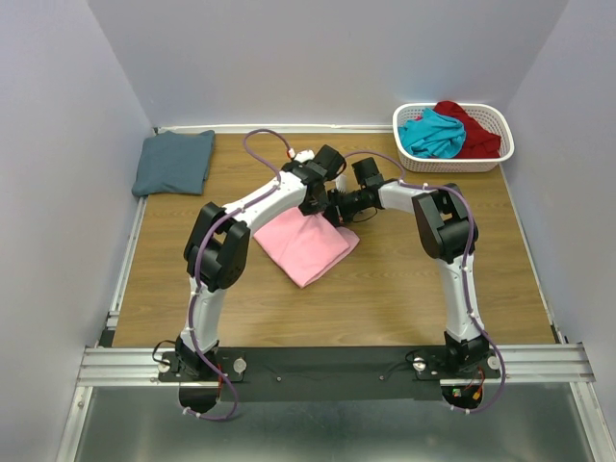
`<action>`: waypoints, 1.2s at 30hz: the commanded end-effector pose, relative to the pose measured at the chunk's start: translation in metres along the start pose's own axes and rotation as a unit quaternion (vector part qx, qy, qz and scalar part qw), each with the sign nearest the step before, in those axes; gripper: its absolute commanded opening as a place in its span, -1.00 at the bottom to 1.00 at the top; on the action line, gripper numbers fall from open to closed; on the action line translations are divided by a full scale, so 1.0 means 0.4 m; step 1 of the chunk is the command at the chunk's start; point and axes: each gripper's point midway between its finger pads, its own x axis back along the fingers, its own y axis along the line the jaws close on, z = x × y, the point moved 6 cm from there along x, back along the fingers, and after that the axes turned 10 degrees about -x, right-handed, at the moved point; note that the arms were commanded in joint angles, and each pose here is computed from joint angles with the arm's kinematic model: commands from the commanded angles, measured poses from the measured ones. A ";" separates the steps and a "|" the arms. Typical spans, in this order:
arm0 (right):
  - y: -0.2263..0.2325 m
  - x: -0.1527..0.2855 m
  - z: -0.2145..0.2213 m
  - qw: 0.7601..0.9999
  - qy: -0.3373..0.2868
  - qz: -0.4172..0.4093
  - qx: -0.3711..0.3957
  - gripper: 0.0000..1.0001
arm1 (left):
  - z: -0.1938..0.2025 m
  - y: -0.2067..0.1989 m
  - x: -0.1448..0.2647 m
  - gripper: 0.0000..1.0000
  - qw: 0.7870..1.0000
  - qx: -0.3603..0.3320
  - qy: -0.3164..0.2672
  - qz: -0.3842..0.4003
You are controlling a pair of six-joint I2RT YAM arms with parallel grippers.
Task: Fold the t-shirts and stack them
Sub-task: Fold the tshirt
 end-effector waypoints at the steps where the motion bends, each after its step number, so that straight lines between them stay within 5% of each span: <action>1: -0.105 -0.032 0.059 0.997 0.018 0.066 -0.037 -0.75 | -0.048 -0.018 0.037 -1.00 0.999 0.027 -0.023 0.026; 23: -0.105 -0.031 0.056 0.997 0.014 0.072 -0.037 -0.73 | -0.011 -0.023 -0.049 -1.00 0.995 0.069 0.003 0.076; 36: -0.033 0.022 0.010 0.994 -0.032 0.104 -0.010 -0.46 | 0.039 0.011 -0.111 -1.00 0.989 0.101 0.013 0.106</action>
